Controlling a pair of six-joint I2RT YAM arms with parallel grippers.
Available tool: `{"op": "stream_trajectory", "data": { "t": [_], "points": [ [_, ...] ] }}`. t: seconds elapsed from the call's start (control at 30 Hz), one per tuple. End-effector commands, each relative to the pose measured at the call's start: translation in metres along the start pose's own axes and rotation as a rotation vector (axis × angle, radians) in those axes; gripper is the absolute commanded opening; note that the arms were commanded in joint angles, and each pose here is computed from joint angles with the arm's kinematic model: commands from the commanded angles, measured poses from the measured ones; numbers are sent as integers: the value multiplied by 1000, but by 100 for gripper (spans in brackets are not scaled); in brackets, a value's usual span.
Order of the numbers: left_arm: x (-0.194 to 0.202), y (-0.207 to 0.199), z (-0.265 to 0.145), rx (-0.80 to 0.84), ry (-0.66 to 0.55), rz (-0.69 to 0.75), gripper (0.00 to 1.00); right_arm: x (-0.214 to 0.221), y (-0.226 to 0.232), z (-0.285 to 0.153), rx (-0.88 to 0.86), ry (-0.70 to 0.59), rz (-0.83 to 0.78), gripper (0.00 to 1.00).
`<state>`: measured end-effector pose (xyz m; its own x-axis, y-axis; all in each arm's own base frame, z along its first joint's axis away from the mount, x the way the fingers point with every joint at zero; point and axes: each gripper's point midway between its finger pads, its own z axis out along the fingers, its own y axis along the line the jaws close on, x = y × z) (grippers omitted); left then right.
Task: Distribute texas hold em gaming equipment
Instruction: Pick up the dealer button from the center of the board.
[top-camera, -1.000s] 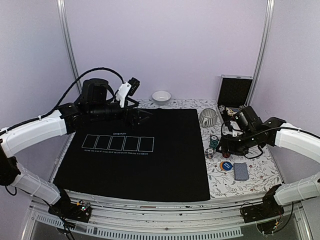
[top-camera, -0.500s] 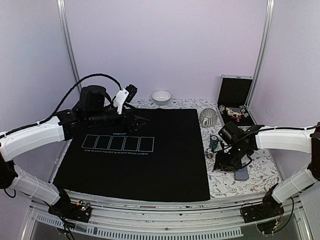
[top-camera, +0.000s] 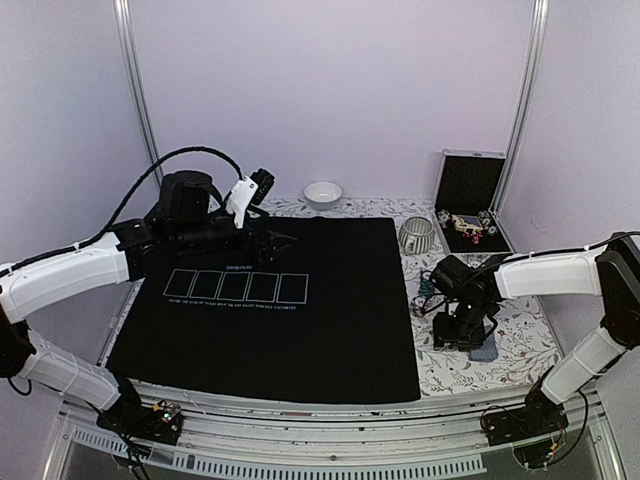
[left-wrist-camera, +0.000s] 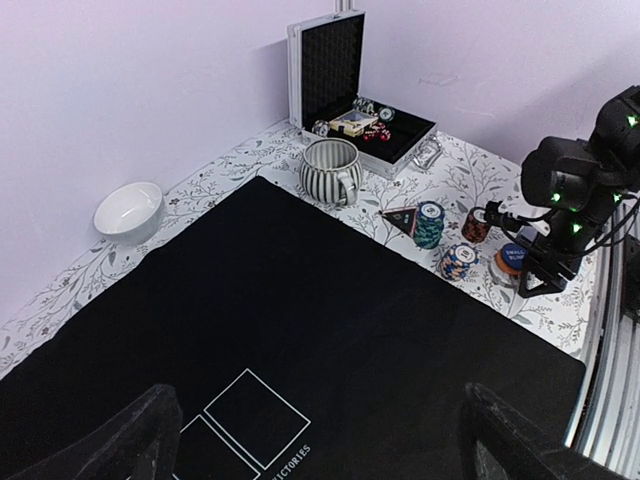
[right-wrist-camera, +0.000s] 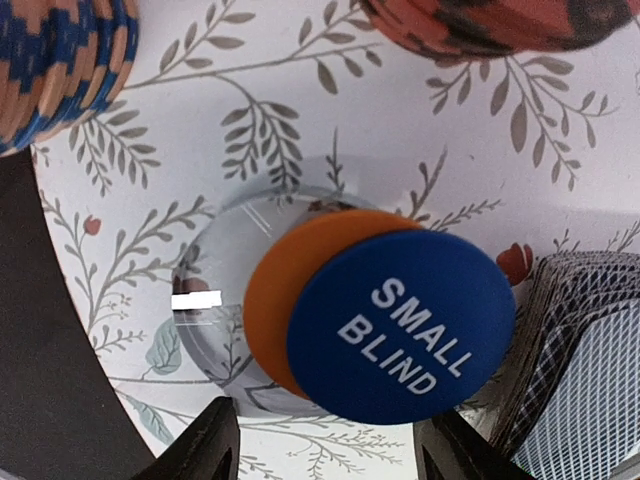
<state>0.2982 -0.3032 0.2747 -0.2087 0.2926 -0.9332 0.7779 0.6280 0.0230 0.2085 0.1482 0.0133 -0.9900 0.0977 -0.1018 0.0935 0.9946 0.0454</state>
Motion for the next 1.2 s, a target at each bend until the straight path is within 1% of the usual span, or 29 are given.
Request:
{"op": "stream_trajectory", "data": {
  "t": [0.0,0.13,0.23,0.4,0.53,0.8,0.93,1.07,1.17],
  "points": [
    [-1,-5,0,3,-10,24,98,-11,-10,3,97,-31,-7,63],
    [-2,-5,-2,1,-16,35,98,-22,-8,3,117,-60,-13,67],
    [-1,-4,-2,-4,-18,41,98,-30,2,4,88,-72,-30,69],
    [3,-3,-1,-12,-12,48,98,-32,13,12,61,-56,-59,72],
    [4,-2,-2,-19,-15,59,98,-32,11,15,68,-55,-61,73],
    [6,-1,-1,-23,-14,62,98,-31,-5,20,118,-59,-41,73],
    [6,-1,-1,-23,-15,63,98,-38,-5,18,123,-77,-41,73],
    [7,-1,-1,-23,-14,64,98,-37,-5,22,133,-63,-51,73],
    [7,-1,0,-25,-14,65,98,-35,-5,22,131,-57,-49,66]
  ]
}}
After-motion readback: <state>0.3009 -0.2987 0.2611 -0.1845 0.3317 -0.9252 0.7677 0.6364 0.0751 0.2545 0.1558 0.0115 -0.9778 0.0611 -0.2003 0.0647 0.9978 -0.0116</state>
